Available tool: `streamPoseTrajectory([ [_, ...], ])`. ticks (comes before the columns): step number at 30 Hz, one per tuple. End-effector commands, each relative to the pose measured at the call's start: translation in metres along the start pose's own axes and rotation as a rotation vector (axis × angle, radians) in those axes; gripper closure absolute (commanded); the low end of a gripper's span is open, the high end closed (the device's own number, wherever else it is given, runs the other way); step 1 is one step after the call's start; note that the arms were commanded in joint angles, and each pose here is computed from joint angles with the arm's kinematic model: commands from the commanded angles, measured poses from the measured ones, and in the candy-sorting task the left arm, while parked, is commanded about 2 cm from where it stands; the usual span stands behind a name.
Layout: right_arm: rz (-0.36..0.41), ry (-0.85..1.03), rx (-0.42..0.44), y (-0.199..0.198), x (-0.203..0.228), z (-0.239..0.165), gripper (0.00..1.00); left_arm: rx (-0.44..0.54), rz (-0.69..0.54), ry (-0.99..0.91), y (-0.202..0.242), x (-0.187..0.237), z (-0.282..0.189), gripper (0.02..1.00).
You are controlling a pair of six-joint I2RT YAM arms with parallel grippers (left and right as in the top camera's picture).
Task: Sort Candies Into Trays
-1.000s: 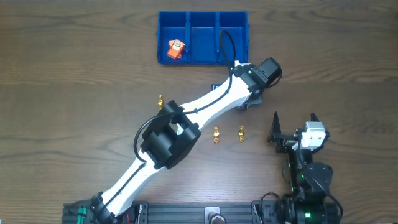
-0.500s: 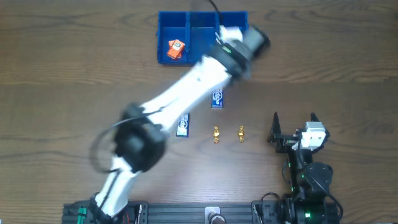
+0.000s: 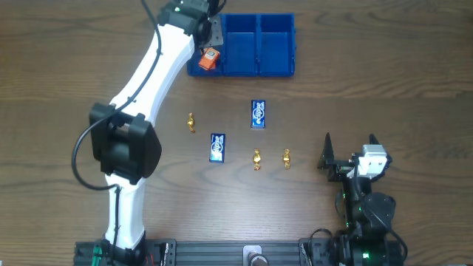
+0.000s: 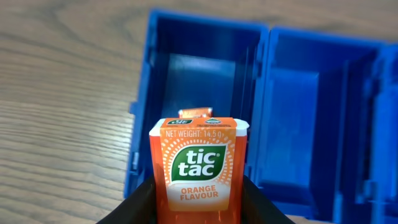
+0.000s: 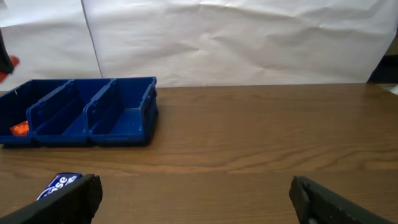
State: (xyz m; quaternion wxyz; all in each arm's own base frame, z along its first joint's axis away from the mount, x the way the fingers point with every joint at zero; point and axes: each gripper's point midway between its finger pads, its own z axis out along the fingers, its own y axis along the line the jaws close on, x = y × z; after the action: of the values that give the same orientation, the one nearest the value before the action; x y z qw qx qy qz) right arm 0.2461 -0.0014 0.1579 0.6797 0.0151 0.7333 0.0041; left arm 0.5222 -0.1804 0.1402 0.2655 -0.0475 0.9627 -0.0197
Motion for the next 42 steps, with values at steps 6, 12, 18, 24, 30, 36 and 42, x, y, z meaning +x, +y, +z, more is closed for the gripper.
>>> streamPoseTrajectory([
  [6, -0.011, -0.001, -0.001, 0.000, 0.001, 0.000, 0.003, 0.020, 0.072, 0.065, 0.002, 0.014, 0.027, 0.667],
  [12, -0.011, -0.001, -0.001, 0.000, 0.001, 0.000, 0.003, 0.010, 0.065, 0.058, 0.008, 0.010, 0.028, 0.553],
  [18, -0.011, -0.001, -0.001, 0.000, 0.001, 0.000, 0.003, 0.046, -0.039, -0.097, 0.029, -0.039, -0.044, 0.110],
  [24, -0.011, -0.001, -0.001, 0.000, 0.001, 0.000, 0.003, 0.055, -0.081, -0.471, 0.063, -0.069, -0.220, 0.091],
  [30, -0.011, -0.001, -0.001, 0.000, 0.001, 0.000, 0.003, 0.137, -0.084, -0.801, 0.116, -0.004, -0.290, 0.029],
  [36, -0.011, -0.001, -0.001, 0.000, 0.001, 0.000, 0.003, 0.115, -0.087, -0.860, 0.173, 0.094, -0.269, 0.018],
  [42, -0.011, -0.001, -0.001, 0.000, 0.001, 0.000, 0.003, 0.154, -0.089, -0.905, 0.190, 0.179, -0.215, 0.020],
])
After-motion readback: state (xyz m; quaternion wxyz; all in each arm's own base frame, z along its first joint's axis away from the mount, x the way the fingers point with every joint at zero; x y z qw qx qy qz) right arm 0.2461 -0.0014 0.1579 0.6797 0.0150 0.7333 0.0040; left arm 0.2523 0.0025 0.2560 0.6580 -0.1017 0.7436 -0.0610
